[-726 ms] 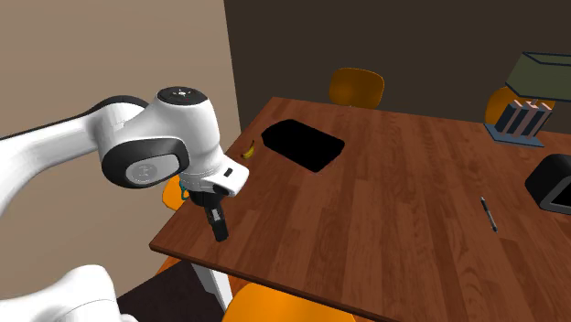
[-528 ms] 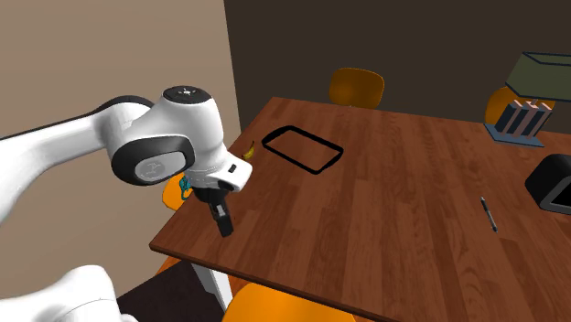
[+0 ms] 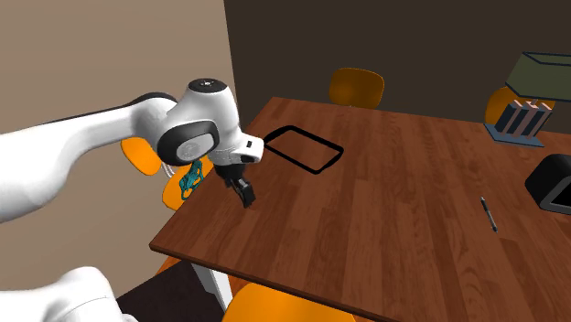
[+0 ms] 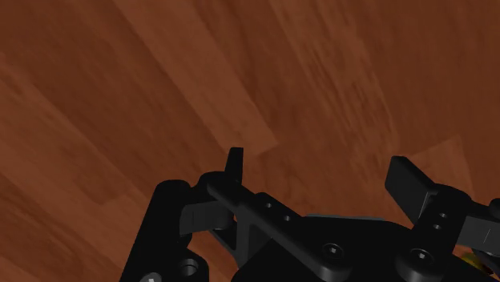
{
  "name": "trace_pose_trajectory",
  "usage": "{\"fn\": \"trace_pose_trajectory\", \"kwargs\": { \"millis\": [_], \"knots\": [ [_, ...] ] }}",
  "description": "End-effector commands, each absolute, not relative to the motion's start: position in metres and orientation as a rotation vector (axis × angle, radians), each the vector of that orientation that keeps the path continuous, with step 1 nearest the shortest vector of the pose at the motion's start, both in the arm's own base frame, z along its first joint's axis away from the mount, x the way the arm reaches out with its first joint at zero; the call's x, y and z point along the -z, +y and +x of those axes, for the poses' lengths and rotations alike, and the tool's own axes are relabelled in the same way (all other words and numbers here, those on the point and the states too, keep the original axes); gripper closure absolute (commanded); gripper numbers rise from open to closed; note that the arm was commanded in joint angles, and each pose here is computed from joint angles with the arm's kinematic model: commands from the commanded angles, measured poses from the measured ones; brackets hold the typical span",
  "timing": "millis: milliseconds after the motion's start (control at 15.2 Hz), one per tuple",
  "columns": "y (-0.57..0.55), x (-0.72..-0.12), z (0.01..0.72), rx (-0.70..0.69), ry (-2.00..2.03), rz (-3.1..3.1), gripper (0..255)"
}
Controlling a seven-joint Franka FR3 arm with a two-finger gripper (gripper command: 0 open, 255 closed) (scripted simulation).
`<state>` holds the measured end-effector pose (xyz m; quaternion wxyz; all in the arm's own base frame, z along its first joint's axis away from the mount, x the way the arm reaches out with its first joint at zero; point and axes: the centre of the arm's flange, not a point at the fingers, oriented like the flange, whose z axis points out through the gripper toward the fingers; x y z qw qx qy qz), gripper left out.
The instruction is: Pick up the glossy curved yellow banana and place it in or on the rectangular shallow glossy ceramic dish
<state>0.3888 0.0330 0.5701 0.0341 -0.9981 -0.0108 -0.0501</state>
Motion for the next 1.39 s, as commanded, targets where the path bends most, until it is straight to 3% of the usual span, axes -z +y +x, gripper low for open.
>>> {"fn": "trace_pose_trajectory", "kwargs": {
  "millis": [0,1056,1320],
  "knots": [
    [0.050,-0.567,0.405,0.191,-0.117,-3.064,0],
    [0.212,-0.554,0.503,0.452,-0.756,-2.939,0],
    [0.221,-0.539,0.509,0.461,-0.779,-2.931,0]
  ]
}}
